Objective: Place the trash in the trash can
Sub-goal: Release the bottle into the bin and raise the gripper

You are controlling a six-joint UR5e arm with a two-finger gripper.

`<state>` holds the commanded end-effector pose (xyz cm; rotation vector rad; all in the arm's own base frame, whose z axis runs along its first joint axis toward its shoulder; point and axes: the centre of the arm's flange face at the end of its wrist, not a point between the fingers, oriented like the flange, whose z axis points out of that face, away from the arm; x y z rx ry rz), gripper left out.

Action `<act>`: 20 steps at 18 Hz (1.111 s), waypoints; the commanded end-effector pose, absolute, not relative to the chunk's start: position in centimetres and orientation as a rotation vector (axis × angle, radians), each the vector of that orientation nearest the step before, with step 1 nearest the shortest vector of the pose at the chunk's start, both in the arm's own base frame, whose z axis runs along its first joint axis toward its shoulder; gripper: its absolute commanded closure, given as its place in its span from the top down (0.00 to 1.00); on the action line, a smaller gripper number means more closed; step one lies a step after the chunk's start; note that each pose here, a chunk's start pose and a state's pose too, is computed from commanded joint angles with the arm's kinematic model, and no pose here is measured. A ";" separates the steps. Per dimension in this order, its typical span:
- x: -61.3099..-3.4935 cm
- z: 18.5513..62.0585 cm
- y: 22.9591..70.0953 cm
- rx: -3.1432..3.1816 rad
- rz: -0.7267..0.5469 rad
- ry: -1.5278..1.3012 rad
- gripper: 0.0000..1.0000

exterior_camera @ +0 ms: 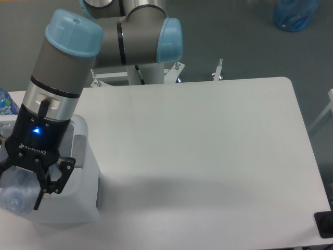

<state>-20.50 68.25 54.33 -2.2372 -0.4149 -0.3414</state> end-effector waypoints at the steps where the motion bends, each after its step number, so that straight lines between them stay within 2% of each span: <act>1: -20.5 54.3 68.2 -2.238 -0.340 -0.416 1.00; 4: -21.5 54.7 67.7 -2.231 -0.316 -0.438 1.00; 7: -24.7 56.7 65.3 -2.208 -0.180 -0.514 1.00; 12: -30.2 58.3 61.6 -2.208 0.115 -0.617 1.00; 17: -33.4 57.6 59.6 -2.327 0.478 -0.514 1.00; 20: -34.9 55.7 58.1 -2.501 0.660 -0.344 1.00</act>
